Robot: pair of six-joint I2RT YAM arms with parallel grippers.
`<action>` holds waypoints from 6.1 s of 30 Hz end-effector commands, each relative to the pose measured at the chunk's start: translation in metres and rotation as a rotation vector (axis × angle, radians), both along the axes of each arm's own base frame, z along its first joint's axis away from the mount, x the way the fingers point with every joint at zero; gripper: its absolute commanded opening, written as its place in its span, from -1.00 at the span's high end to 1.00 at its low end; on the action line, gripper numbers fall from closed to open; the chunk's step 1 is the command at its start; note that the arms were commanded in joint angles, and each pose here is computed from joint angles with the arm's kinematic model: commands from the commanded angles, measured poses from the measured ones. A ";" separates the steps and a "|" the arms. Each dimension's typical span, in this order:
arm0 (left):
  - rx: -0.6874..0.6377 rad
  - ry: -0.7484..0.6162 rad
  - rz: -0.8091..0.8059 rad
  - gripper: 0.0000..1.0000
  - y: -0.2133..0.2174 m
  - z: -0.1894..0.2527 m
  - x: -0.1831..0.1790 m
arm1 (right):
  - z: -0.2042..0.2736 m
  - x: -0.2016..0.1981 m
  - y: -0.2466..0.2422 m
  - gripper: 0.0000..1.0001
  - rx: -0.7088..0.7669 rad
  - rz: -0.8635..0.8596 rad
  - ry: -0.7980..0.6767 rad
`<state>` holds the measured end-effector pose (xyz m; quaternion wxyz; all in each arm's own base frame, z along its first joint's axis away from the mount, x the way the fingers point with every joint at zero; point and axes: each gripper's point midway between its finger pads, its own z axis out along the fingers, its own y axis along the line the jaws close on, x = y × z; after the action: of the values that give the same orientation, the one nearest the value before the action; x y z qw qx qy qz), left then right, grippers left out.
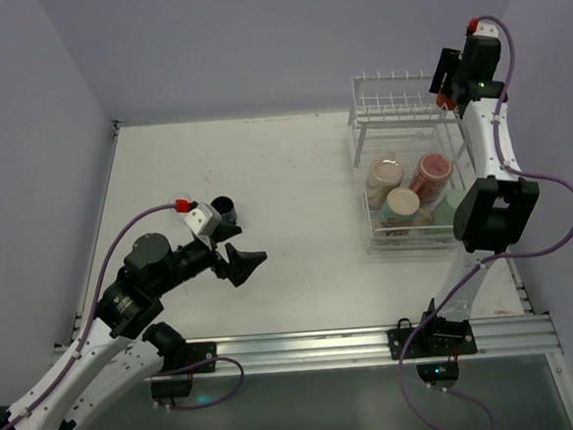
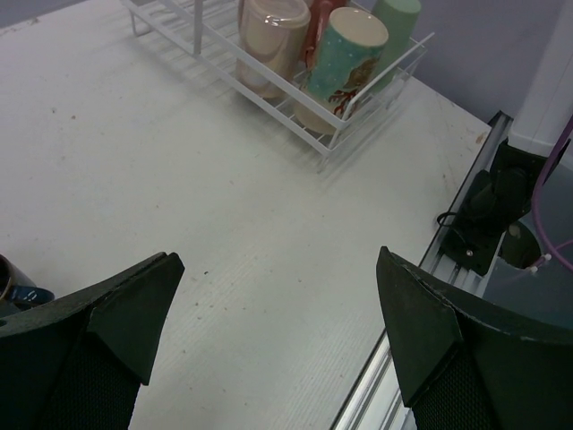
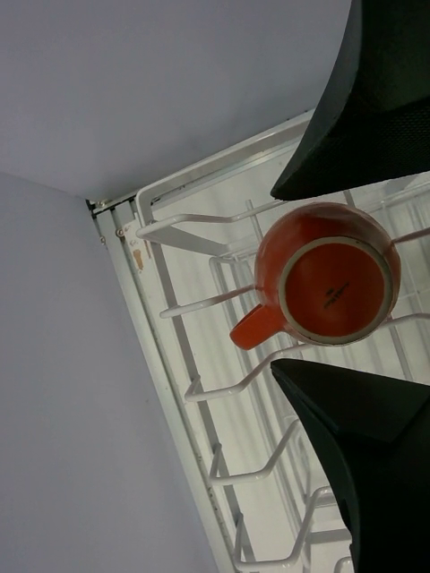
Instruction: Unload the cups from the dish rack
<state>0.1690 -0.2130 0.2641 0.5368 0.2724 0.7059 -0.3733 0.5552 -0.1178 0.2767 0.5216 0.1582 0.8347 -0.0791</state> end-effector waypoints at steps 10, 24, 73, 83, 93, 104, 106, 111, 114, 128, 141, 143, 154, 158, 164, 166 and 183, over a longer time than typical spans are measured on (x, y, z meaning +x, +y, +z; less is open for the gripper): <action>0.009 -0.028 0.024 -1.00 0.003 0.004 0.007 | -0.013 -0.001 -0.012 -0.48 -0.064 -0.015 0.059; 0.019 -0.011 0.038 -1.00 0.004 0.000 0.012 | 0.083 -0.005 0.002 0.62 -0.011 -0.008 -0.211; -0.466 0.172 -0.263 -0.45 -0.183 0.103 0.031 | 0.056 -0.290 0.287 0.70 1.243 0.784 -0.571; -0.417 0.174 -0.227 -0.43 -0.208 0.094 0.039 | 0.044 -0.299 0.287 0.69 1.285 0.783 -0.562; -0.357 0.117 -0.147 -0.30 -0.207 0.082 0.053 | 0.053 -0.300 0.285 0.69 1.276 0.768 -0.591; -0.364 0.061 -0.079 1.00 -0.205 0.081 0.067 | 0.036 -0.307 0.307 0.60 1.334 0.790 -0.536; -0.332 0.029 -0.025 1.00 -0.193 0.082 0.072 | 0.031 -0.308 0.308 0.46 1.312 0.787 -0.516; -0.142 0.001 0.181 1.00 -0.141 0.055 0.086 | 0.021 -0.315 0.310 -0.61 1.221 0.802 -0.456; -0.001 0.024 0.267 1.00 -0.115 0.031 0.089 | 0.001 -0.315 0.307 -0.98 1.116 0.763 -0.384; 0.546 0.352 0.321 1.00 -0.084 -0.092 0.151 | -0.045 -0.323 0.285 -0.98 0.864 0.688 -0.282; 0.801 0.527 0.297 1.00 -0.061 -0.191 0.178 | -0.028 -0.339 0.277 -0.98 0.765 0.741 -0.343; 0.804 0.526 0.309 1.00 -0.056 -0.193 0.184 | -0.026 -0.340 0.276 -0.98 0.761 0.746 -0.349; 0.892 0.530 0.395 0.50 -0.028 -0.209 0.196 | -0.018 -0.342 0.276 -0.98 0.752 0.751 -0.352; 0.908 0.516 0.420 0.30 -0.024 -0.209 0.199 | -0.013 -0.343 0.275 -0.98 0.745 0.757 -0.358; 0.823 0.446 0.458 -0.42 -0.029 -0.173 0.209 | 0.000 -0.340 0.265 -0.95 0.680 0.721 -0.385; 0.748 0.397 0.472 -0.63 -0.035 -0.148 0.216 | 0.006 -0.335 0.259 -0.94 0.643 0.693 -0.392; 0.046 0.035 0.116 -0.91 -0.044 0.063 0.092 | -0.042 -0.291 0.171 -0.98 0.203 0.221 -0.101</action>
<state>0.2838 -0.2497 0.3498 0.5697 0.2091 0.7395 -0.2911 0.2623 0.0797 0.2557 0.5769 0.1040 0.7934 0.1641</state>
